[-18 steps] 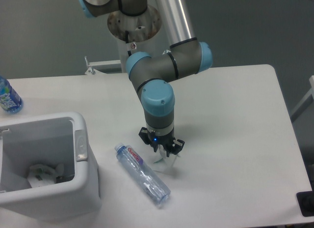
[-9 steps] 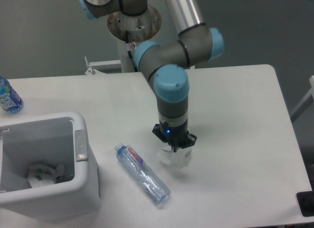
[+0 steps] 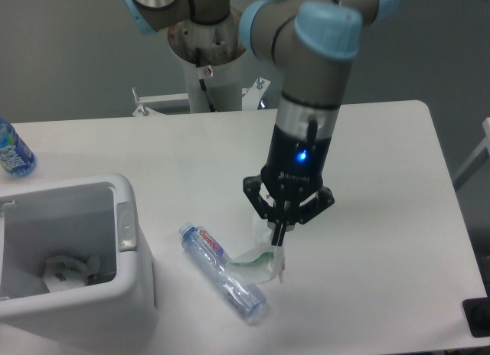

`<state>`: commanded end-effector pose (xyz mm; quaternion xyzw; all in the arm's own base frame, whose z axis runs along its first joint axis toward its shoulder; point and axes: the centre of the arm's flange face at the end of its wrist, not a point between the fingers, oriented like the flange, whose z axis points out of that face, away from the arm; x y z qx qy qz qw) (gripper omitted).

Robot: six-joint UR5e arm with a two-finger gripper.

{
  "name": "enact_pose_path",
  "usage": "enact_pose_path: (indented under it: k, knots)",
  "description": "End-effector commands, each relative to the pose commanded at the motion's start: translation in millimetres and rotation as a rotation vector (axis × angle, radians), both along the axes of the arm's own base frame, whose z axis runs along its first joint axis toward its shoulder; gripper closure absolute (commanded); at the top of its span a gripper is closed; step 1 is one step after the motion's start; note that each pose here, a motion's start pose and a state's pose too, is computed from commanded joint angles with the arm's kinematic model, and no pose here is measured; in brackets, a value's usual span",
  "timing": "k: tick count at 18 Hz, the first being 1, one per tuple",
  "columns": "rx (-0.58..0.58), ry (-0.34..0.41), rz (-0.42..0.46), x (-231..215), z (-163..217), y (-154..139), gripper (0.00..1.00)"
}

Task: Place the trash in the trash can
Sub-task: 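Carry the paper over the white bin and open the gripper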

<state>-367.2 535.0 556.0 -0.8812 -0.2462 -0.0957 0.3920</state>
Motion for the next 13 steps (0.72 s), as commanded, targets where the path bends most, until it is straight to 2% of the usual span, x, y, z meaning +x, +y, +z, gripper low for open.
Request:
enact_pose_path:
  k: [2,3,8,10,13]
  knots:
    - [0.03,-0.031,-0.008,32.4,18.6,5.4,1.0]
    - [0.058,-0.134,-0.043,102.4,36.7,32.4,1.0]
    - [0.048,-0.152,-0.156,175.5,36.0,57.8,1.0]
    - [0.038,-0.154,-0.177,184.9,29.9,63.4,1.0]
    - [0.045,-0.131,-0.221,197.6,14.8,77.3,0.78]
